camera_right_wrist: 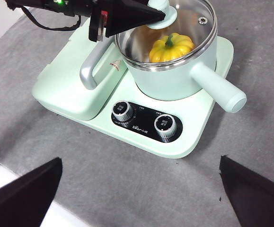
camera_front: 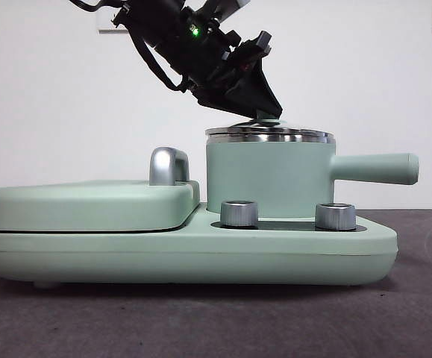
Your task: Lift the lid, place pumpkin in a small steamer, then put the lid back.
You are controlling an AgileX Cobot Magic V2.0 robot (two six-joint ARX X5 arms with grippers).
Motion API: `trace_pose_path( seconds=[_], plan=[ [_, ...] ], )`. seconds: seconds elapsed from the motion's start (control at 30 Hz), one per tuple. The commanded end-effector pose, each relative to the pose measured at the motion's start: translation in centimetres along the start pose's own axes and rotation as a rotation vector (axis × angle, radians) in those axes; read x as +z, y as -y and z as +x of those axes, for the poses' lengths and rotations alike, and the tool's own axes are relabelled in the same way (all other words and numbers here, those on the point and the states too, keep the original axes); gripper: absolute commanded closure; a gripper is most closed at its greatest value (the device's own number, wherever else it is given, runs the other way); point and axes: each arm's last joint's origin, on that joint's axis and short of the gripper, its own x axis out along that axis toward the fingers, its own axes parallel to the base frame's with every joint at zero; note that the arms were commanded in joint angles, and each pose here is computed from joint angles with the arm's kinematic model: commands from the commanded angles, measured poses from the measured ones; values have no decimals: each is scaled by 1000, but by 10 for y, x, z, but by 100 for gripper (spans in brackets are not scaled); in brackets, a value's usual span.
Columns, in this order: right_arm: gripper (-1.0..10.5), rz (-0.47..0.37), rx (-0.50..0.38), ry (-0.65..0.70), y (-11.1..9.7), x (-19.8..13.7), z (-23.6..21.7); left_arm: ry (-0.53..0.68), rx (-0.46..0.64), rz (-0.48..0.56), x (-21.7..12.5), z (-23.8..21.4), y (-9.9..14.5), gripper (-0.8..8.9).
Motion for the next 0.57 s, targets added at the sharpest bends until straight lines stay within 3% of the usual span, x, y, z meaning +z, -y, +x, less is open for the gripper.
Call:
trace_pose_path(
  seconds=[0.03,0.13,0.43,0.5,0.57],
  plan=[
    [411,6,25,7,-2,2,-1,-2,-64,-11,-4,9,-2,800],
    [411,6,27,6,-2,2,-1,13,-106,-14,-4,8,-4,800],
    [411,7,28,6,-2,2,-1,8,-80,-17,-5,6,-9,796],
    [411,7,28,6,-2,2,-1,8,-77,-17,-5,6,-9,773],
    [410,7,28,6,-2,2,-1,8,-77,-18,-5,6,-9,689]
  ],
)
